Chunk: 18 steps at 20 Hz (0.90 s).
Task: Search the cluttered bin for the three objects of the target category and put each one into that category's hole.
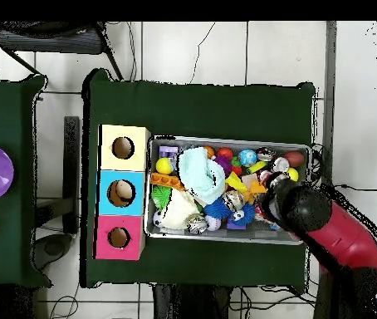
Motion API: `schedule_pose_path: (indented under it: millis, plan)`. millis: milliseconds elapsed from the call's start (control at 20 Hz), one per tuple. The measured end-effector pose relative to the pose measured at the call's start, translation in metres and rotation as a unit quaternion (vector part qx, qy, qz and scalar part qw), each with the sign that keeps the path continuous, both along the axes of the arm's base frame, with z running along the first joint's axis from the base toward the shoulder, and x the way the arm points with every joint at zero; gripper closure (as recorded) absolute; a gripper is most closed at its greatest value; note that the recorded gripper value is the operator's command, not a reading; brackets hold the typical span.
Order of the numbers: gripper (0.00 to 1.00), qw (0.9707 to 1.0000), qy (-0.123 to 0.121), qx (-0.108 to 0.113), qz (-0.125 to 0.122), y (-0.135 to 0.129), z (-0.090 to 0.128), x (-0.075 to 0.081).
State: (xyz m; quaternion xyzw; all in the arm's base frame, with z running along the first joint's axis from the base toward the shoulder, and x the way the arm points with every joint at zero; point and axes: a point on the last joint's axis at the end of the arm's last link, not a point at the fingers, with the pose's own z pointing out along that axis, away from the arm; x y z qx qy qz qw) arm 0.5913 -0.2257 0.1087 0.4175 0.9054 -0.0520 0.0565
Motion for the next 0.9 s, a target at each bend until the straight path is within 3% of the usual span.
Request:
schedule_pose_path:
  millis: [300,550,900]
  plan:
    - [0.0,0.9998,0.004,0.01,0.019,0.019,-0.019,-0.015]
    - [0.0,0.9991,-0.004,0.022,0.035,0.043,-0.033,-0.014]
    - [0.0,0.9986,-0.006,0.024,0.047,0.053,-0.053,-0.014]
